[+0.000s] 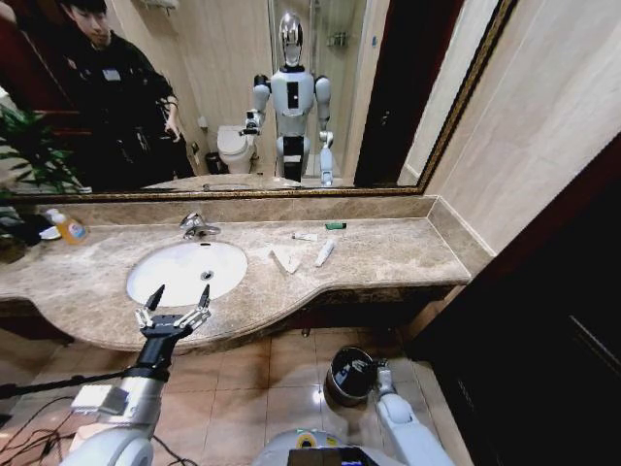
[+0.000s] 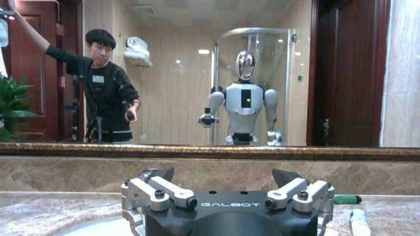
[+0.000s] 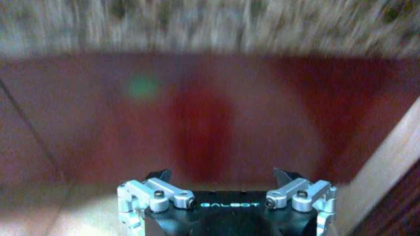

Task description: Pick up the trash from the sink and place it in the trash bin.

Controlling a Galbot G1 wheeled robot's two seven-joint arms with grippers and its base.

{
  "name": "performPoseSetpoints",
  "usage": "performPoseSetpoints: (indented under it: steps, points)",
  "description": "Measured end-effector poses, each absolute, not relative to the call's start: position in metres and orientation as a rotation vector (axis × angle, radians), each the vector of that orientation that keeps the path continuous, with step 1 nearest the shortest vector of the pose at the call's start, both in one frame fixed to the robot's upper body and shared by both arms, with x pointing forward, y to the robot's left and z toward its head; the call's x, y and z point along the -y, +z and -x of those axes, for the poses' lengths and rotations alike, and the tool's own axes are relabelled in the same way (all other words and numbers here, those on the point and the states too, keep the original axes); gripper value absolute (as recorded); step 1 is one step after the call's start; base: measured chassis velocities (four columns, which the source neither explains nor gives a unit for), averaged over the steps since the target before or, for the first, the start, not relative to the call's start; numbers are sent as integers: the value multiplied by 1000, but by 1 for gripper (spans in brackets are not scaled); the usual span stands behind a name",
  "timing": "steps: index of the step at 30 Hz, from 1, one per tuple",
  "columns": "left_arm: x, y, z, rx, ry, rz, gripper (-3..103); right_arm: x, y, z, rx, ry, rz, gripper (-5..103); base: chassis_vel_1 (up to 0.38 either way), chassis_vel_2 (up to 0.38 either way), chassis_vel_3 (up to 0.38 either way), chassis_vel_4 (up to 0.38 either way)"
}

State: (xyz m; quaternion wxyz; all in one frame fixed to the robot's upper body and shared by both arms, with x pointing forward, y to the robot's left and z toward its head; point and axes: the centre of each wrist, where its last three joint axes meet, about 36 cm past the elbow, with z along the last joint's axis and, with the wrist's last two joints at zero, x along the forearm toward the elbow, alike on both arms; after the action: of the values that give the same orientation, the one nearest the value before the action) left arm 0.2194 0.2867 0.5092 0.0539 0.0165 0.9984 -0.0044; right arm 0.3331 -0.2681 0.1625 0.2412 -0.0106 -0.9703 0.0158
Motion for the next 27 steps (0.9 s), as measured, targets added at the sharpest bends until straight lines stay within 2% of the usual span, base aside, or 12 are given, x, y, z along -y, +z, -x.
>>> performPoseSetpoints:
  steps: [9, 16, 22, 27]
  points:
    - [-287, 509, -219, -3033, -13, -50, 100, 259, 264, -347, 2876, 11, 69, 100, 0, 0, 0, 0]
    - [-287, 509, -219, -3033, -13, -50, 100, 228, 351, -326, 3009, -88, 119, 100, 0, 0, 0, 0]
    - [-287, 509, -219, -3033, -13, -50, 100, 217, 377, -334, 3077, -86, 89, 100, 0, 0, 0, 0]
    - [-287, 509, -219, -3033, -13, -50, 100, 208, 399, -360, 3104, -82, 44, 100, 0, 0, 0, 0]
